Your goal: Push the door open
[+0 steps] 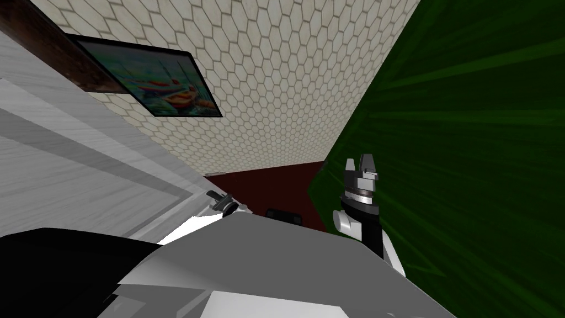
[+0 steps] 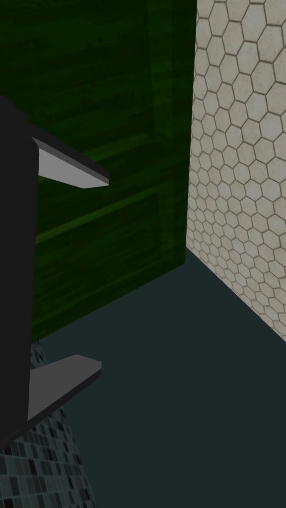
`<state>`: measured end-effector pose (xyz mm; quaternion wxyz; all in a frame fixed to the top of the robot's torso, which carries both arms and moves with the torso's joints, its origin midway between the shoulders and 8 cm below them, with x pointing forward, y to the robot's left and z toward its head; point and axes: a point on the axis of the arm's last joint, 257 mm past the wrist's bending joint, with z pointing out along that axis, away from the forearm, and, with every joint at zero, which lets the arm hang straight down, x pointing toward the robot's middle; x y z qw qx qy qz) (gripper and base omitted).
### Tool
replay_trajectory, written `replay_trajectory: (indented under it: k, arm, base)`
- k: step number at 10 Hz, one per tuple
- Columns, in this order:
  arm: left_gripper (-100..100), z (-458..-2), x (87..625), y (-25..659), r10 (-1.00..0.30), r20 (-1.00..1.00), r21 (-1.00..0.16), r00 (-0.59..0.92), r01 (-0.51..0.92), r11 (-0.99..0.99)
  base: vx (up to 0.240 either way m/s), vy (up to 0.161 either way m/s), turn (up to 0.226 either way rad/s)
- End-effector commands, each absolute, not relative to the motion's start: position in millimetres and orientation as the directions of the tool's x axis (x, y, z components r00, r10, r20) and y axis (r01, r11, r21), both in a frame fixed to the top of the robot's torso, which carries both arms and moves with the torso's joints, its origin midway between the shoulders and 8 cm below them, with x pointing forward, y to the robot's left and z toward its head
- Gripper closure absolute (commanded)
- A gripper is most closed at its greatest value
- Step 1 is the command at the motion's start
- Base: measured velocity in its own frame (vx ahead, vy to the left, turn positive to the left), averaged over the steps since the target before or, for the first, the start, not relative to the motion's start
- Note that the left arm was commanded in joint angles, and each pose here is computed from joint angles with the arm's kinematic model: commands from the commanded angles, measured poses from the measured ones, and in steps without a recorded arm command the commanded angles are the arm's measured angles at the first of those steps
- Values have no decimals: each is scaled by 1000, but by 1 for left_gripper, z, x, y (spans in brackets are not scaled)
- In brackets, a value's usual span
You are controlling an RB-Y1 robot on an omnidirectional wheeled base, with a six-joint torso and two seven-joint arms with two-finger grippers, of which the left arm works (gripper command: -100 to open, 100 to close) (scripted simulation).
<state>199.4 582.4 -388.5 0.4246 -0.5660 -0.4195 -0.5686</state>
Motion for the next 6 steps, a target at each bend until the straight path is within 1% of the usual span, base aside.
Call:
replay_trajectory:
  k: [1, 4, 5, 6]
  arm:
    - [100, -385, 174, 594, -19, 1000, -5, 1, 974, -226]
    - [100, -391, 148, 595, -2, 1000, 0, 0, 986, -165]
    - [100, -392, 157, 592, -1, 1000, 1, -1, 983, -184]
    - [100, -381, 145, 610, -31, 1000, -6, 1, 988, -157]
  base:
    - [122, 95, -68]
    - [138, 110, -51]
    - [66, 55, 9]
    - [81, 58, 46]
